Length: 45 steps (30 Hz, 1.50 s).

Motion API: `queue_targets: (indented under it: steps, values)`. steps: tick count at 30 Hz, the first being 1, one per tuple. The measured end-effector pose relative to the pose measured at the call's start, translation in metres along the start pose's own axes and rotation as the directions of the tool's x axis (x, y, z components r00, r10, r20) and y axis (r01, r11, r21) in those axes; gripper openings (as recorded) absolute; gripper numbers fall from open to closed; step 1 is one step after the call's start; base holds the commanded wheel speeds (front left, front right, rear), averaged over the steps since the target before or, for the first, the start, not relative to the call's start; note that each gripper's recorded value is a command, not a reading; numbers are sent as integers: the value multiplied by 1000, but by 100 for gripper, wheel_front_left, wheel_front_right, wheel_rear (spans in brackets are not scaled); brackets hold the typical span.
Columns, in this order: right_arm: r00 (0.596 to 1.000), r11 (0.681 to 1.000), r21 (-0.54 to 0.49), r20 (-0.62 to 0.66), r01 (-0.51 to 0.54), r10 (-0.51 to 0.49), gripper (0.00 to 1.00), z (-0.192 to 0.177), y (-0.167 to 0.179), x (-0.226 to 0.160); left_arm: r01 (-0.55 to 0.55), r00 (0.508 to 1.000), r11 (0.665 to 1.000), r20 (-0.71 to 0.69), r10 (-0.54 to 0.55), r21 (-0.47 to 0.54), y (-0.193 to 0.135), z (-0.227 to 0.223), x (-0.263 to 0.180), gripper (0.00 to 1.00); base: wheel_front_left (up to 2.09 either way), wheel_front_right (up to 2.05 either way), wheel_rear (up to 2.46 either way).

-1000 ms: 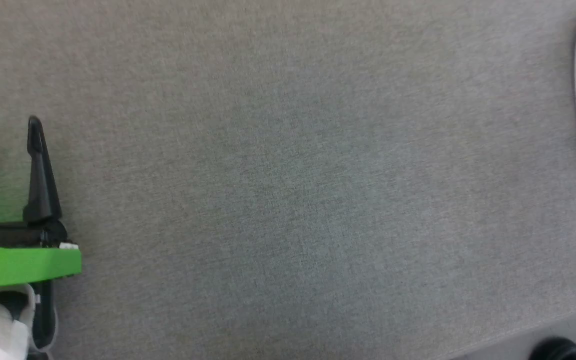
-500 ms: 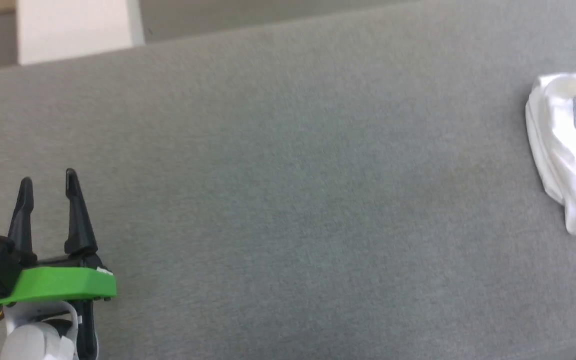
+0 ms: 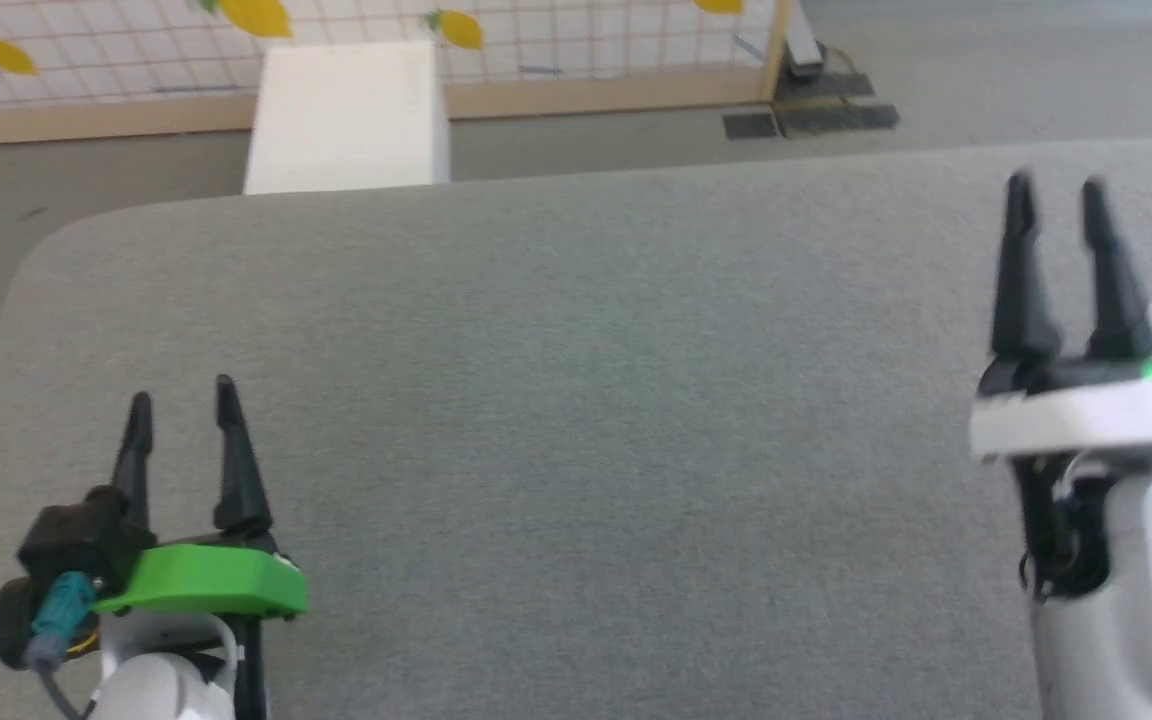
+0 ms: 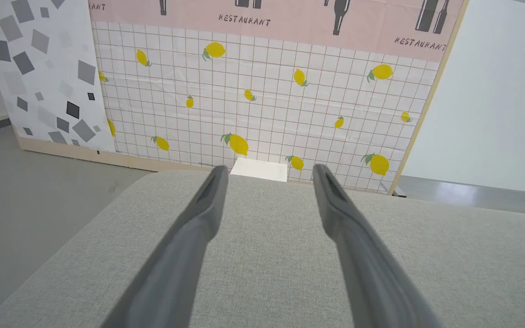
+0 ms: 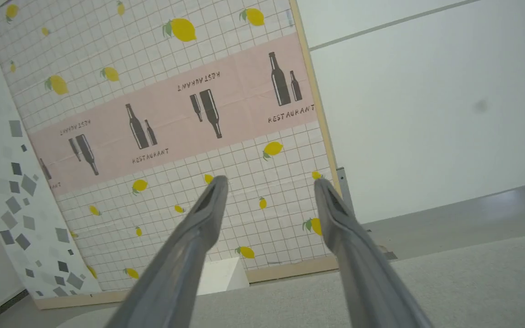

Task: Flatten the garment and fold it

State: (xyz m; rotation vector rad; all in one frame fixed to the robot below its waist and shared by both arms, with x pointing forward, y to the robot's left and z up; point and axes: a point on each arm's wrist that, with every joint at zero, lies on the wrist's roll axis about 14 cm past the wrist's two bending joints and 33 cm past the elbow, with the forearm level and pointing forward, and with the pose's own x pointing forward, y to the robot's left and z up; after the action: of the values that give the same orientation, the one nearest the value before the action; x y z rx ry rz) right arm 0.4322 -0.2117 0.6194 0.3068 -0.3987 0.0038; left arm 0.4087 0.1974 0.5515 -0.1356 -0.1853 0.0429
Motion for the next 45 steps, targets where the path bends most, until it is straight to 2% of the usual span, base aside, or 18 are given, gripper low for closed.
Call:
queue_targets:
  steps: [4,9,24,37,38,45]
  values:
    - [996,999,-22,-80,-45,43,100,-29,15,-16,-4,1000,1000,4,4,25,3,3,-10,100,0,0,0]
    - [985,989,-109,-149,-104,87,100,-47,27,-38,32,999,997,-14,-32,73,-3,-3,-24,100,0,0,0]
    - [962,988,-149,-272,-28,-14,100,-74,-7,-85,57,996,997,-75,-52,54,-16,-27,-35,100,0,0,0]
    - [957,991,-135,-290,-15,-25,100,-80,-10,-89,36,994,999,-102,-32,31,-12,-36,-40,100,0,0,0]
    - [956,991,-135,-292,-15,-25,0,-80,-10,-89,36,994,999,-102,-33,29,-13,-36,-40,0,0,0,0]
    - [956,991,-135,-292,-16,-25,0,-80,-10,-89,36,994,999,-102,-33,29,-13,-36,-40,0,0,0,0]
